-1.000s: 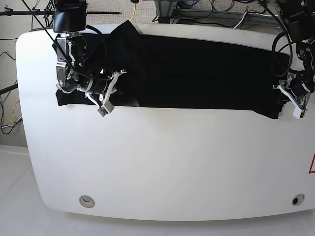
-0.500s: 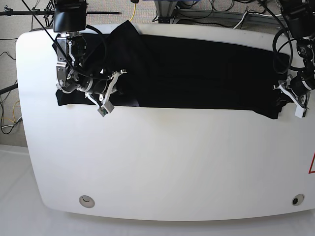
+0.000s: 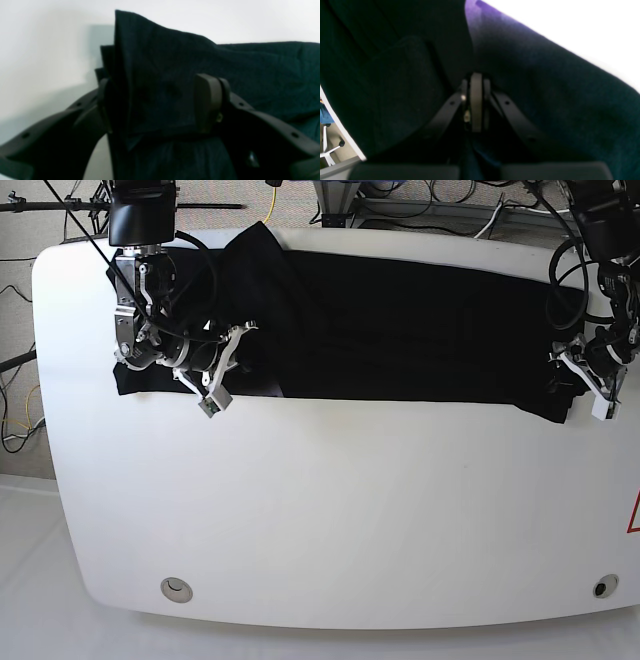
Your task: Fold the T-shirt properly
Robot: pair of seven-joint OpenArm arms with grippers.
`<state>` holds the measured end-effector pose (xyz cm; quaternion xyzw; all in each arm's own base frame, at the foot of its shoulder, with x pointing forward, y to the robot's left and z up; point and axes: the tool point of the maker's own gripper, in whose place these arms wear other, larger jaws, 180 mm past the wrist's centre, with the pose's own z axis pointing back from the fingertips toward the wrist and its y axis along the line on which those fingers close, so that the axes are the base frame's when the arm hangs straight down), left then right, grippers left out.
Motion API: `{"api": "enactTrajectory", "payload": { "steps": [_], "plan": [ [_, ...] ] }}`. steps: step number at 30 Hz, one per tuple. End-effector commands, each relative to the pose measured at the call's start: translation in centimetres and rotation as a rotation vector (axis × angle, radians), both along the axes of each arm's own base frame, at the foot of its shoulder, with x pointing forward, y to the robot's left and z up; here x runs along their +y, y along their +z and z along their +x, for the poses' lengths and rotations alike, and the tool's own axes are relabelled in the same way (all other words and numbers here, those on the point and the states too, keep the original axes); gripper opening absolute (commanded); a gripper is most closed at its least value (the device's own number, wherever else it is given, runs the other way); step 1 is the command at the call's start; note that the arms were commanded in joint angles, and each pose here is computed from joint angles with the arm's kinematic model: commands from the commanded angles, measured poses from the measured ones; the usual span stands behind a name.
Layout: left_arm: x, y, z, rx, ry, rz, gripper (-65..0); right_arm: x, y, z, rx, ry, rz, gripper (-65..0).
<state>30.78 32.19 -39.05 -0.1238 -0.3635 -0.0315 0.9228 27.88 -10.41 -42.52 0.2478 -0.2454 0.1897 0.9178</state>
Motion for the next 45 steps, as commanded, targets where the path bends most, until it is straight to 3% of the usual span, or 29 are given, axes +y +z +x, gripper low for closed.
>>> {"api": "enactTrajectory", "payload": {
  "steps": [1, 11, 13, 19, 21, 29, 33, 41, 43, 45],
  "plan": [
    [1.5, 2.4, 1.2, -0.068, 0.017, 0.02, -28.0, -0.8, -0.2, -0.1, 0.017, 0.009, -0.047, -65.0],
    [8.7, 6.3, -2.0, -0.024, 0.185, 0.077, -29.4, -0.7, -0.1, 0.1, 0.008, 0.003, -0.036, -65.0],
    [11.0, 8.2, -2.3, -0.089, 0.262, 0.058, -29.3, -0.8, -0.4, -0.2, 0.017, 0.011, -0.048, -65.0],
    [11.7, 8.8, -1.9, -0.115, 0.265, 0.067, -27.9, -0.8, -0.4, -0.2, 0.019, 0.009, -0.048, -65.0],
    [11.7, 8.6, -1.8, -0.111, 0.261, 0.064, -26.5, -0.7, -0.3, -0.2, 0.018, 0.008, -0.047, -65.0],
    [10.8, 4.5, -2.6, -0.01, 0.282, -0.046, -8.1, -0.6, -0.3, -0.1, 0.017, 0.008, -0.049, -65.0],
    [9.4, 3.1, -2.0, -0.001, 0.259, -0.064, -7.1, -0.5, -0.3, -0.3, 0.017, 0.015, -0.046, -65.0],
    [7.0, 2.1, -0.7, -0.028, 0.209, -0.069, -18.8, -0.4, -0.3, -0.4, 0.017, 0.019, -0.045, -65.0],
    [5.5, 1.7, 0.0, -0.037, 0.172, -0.069, -27.4, -0.4, -0.1, -0.2, 0.011, 0.011, -0.04, -65.0],
    [5.1, 1.6, 0.2, -0.04, 0.16, -0.069, -29.7, -0.5, -0.1, -0.2, 0.012, 0.011, -0.04, -65.0]
  ]
}}
